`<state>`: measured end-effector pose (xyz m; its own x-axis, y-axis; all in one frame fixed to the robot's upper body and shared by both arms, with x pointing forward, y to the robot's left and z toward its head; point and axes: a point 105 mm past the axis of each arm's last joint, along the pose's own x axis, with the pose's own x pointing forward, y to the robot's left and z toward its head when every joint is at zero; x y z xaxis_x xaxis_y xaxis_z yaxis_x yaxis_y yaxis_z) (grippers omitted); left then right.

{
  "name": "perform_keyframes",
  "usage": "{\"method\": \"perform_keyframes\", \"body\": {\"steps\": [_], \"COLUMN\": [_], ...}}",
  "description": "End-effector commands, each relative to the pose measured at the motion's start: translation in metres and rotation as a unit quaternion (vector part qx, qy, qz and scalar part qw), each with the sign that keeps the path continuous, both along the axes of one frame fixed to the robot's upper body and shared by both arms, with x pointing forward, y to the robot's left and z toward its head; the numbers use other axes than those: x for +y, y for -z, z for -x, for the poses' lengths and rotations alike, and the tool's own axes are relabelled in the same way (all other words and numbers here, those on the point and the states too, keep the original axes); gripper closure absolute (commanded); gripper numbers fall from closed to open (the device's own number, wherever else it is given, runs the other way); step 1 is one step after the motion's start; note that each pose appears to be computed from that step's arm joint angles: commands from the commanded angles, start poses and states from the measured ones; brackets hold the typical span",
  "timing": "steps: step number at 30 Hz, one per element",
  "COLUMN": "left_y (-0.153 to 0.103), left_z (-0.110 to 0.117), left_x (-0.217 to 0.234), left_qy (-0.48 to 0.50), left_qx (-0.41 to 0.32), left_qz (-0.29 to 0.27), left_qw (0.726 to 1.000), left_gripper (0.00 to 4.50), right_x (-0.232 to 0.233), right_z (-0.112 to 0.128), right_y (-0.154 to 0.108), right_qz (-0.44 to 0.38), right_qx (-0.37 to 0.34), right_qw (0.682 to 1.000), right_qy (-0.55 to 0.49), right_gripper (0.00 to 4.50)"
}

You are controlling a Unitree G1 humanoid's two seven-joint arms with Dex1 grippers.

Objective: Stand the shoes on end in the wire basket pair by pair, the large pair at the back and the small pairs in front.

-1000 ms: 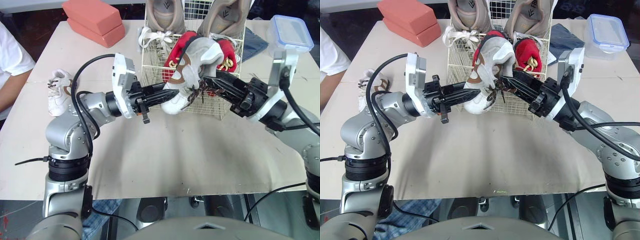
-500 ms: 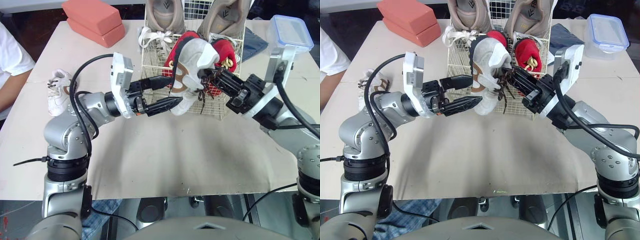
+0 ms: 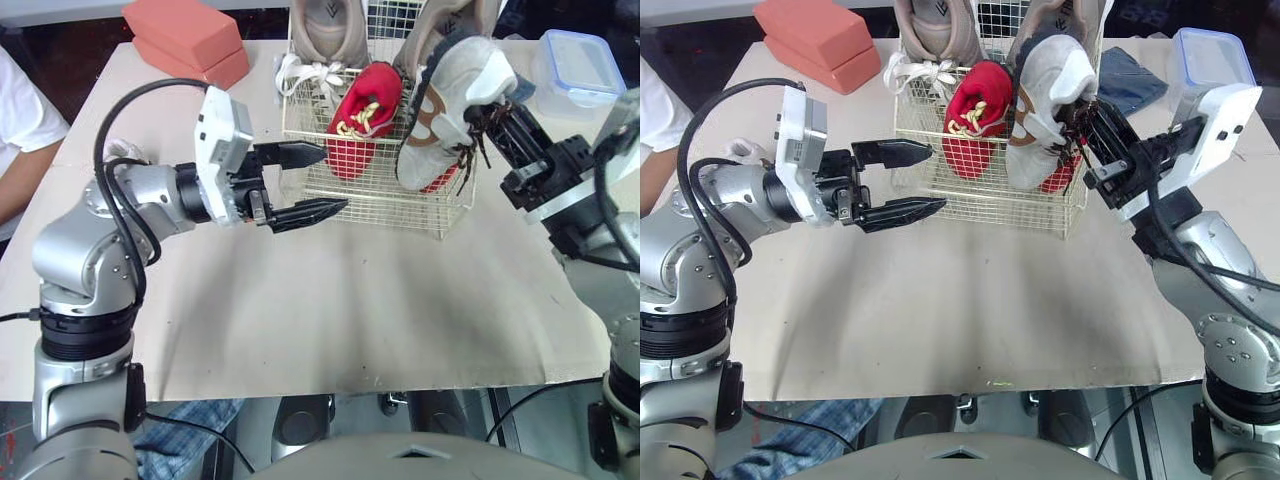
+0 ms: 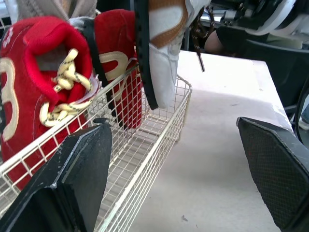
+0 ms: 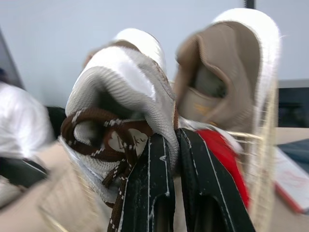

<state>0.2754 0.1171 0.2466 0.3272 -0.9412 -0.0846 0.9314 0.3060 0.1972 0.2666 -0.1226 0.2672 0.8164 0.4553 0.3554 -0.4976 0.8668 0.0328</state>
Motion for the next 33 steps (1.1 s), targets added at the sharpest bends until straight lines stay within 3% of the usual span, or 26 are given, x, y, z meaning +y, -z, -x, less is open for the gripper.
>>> {"method": "perform_keyframes", "body": {"steps": [1,7,13,22,25,32,33], "left_y": [-0.013,-0.015,-0.014,-0.013,-0.012,-0.009,-0.010], "left_z": [0.011,0.017,0.021,0.019,0.018,0.016,0.015], "left_x": [-0.007,-0.013,-0.017,-0.017,-0.017,-0.016,-0.016], "left_qy": [0.016,0.022,0.035,0.036,0.035,0.035,0.035], "left_qx": [-0.032,-0.033,-0.027,-0.025,-0.025,-0.027,-0.028], "left_qz": [-0.008,-0.022,-0.031,-0.032,-0.034,-0.040,-0.039], "left_qw": [0.999,0.999,0.999,0.999,0.998,0.998,0.998], "left_gripper": [0.03,0.03,0.03,0.03,0.00,0.00,0.00], "right_x": [0.007,0.005,-0.004,-0.014,-0.027,-0.036,-0.035], "right_z": [0.004,0.005,-0.003,-0.007,-0.010,-0.014,-0.014], "right_y": [0.015,0.042,0.060,0.063,0.062,0.060,0.060], "right_qz": [0.048,0.085,0.071,0.030,-0.008,-0.058,-0.056], "right_qx": [-0.003,0.032,0.084,0.113,0.122,0.139,0.139], "right_qw": [0.999,0.995,0.990,0.985,0.980,0.974,0.975], "right_qy": [0.014,0.042,0.092,0.127,0.159,0.168,0.164], "right_gripper": [4.50,4.50,4.50,4.50,3.59,0.09,0.04]}}
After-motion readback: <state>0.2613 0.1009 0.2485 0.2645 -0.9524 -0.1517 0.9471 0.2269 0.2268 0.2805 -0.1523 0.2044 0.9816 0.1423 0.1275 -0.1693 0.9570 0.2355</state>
